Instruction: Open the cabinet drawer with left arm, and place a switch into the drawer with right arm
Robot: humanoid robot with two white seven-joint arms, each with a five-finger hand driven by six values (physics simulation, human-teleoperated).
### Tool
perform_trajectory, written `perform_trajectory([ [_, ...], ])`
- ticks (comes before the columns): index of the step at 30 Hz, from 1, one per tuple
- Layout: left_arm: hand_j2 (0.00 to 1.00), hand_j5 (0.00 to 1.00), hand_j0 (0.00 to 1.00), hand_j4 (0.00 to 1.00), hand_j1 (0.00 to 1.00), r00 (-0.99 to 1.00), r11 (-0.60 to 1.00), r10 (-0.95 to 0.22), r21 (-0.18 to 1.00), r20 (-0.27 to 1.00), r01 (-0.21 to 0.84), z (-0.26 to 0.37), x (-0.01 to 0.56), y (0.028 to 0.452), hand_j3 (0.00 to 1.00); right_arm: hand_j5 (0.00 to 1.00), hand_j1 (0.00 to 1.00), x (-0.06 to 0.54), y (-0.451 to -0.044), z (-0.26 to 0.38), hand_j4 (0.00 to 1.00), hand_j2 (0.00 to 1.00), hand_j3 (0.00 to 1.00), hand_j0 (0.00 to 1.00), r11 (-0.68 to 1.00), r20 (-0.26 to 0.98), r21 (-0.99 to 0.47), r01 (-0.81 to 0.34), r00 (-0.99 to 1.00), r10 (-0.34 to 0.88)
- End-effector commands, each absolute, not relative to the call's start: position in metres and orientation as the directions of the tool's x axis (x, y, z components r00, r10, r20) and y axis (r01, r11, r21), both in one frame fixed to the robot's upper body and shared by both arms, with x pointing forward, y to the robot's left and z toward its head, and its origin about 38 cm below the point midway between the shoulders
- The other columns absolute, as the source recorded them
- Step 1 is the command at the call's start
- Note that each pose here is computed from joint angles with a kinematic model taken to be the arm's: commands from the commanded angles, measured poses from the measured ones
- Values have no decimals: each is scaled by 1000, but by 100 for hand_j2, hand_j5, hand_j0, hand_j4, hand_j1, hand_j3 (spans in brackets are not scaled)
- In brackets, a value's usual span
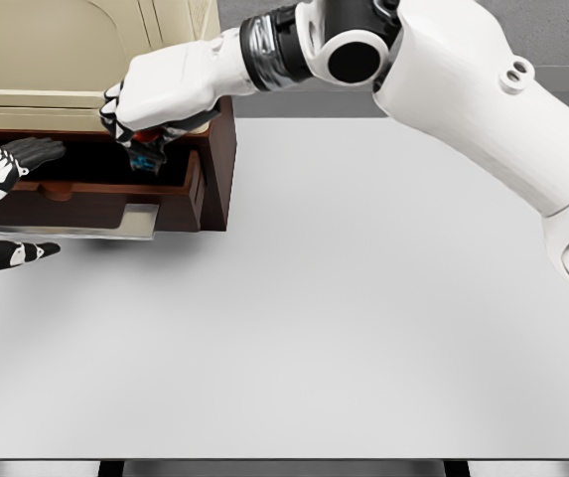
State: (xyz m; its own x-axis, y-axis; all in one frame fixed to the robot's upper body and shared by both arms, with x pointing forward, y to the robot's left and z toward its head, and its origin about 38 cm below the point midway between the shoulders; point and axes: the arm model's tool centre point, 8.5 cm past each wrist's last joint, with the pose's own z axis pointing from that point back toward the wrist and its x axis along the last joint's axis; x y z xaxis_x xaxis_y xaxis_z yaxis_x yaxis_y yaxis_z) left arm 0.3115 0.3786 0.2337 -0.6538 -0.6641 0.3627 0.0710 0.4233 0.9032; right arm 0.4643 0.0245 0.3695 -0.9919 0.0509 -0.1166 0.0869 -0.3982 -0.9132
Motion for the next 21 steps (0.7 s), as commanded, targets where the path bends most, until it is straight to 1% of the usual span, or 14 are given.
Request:
perform_trajectory([
  [1, 100, 100, 100, 100, 100, -654, 431, -661, 900, 368, 71, 234, 312, 379, 100, 20, 20, 469, 28, 366, 20, 20, 20, 20, -399, -98, -915, 63, -993, 66],
  [11, 100, 100, 100, 100, 100, -654, 430, -661, 900, 368, 72, 234, 312, 379, 100, 20, 20, 468, 36, 362, 20, 20, 20, 20, -405, -90, -913, 59, -994, 58],
  [14, 100, 100, 100, 100, 100, -654, 432, -661, 899, 369, 71, 234, 312, 379, 100, 22, 22, 468, 36, 359, 22, 22, 22, 22, -414, -89, -909, 57, -994, 58],
  [15, 100, 100, 100, 100, 100, -654, 431, -661, 899, 369, 72, 234, 312, 379, 100, 48, 48, 468, 36, 359, 48, 48, 48, 48, -414, -90, -908, 58, -994, 58],
  [16, 100, 100, 100, 100, 100, -654, 432, -661, 899, 369, 71, 234, 312, 379, 100, 100, 100, 469, 36, 357, 100, 100, 100, 100, -430, -113, -900, 75, -992, 63],
  [21, 100, 100, 100, 100, 100, -654, 431, -661, 899, 369, 72, 234, 312, 379, 100, 100, 100, 468, 36, 358, 100, 100, 100, 100, -432, -125, -897, 88, -990, 59],
])
